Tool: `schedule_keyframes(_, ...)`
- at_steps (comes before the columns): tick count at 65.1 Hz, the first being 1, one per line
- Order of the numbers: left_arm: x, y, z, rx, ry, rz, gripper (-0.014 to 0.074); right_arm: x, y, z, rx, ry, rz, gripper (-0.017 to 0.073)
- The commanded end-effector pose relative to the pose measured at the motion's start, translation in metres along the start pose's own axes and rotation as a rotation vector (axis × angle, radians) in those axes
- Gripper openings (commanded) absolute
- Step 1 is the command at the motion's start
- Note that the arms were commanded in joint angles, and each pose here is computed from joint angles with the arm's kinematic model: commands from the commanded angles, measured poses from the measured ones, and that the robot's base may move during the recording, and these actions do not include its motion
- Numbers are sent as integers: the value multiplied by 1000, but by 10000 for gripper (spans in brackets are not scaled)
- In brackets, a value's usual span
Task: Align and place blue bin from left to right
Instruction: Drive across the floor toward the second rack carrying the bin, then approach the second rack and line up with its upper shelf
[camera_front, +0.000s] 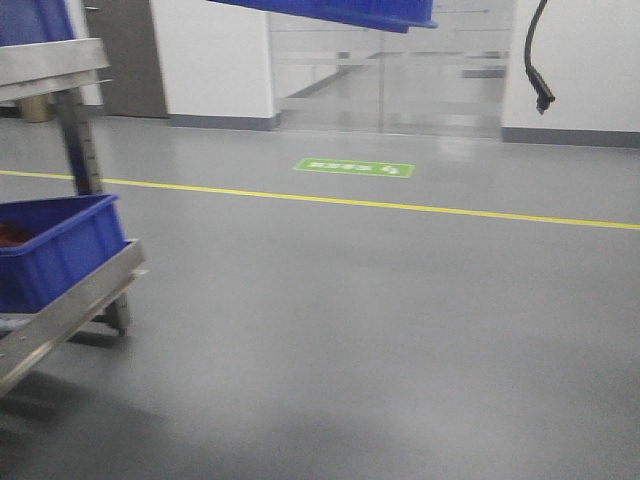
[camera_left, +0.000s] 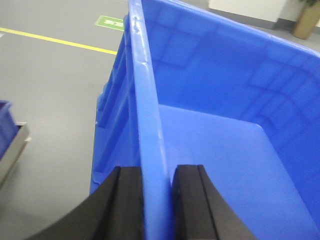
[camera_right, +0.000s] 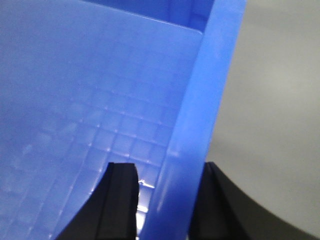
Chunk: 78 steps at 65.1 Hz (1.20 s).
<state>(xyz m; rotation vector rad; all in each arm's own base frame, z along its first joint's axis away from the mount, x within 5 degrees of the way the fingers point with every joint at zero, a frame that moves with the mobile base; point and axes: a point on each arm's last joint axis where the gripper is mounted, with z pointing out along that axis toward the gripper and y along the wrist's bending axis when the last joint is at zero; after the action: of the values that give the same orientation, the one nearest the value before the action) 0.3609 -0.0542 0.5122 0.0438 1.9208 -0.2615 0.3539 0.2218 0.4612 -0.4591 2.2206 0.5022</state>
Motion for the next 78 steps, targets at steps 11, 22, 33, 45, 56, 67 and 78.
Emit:
schedule_keyframes(11, -21, -15, -24, 90, -156, -34, -111, -11, 7, -10, -45, -110, 23, -153)
schedule_keyframes(22, -21, -15, -24, 90, -156, -34, -111, -11, 7, -10, -45, -110, 23, -153)
schedule_keyframes(33, -21, -15, -24, 90, -156, -34, -111, -11, 7, -10, -45, -110, 23, -153)
schedule_keyframes(45, -21, -15, -24, 90, -156, -34, -111, -11, 7, -10, -45, -110, 23, -153)
schedule_keyframes(56, -21, -15, -24, 90, -156, -34, -111, -11, 7, -10, -45, -110, 23, -153)
schedule_keyframes(67, -21, -15, -24, 90, -156, -34, -111, -11, 7, -10, -45, -110, 23, -153)
schedule_keyframes(78, -21, -15, -24, 90, -156, -34, -111, -11, 7, -10, -45, -110, 23, -153)
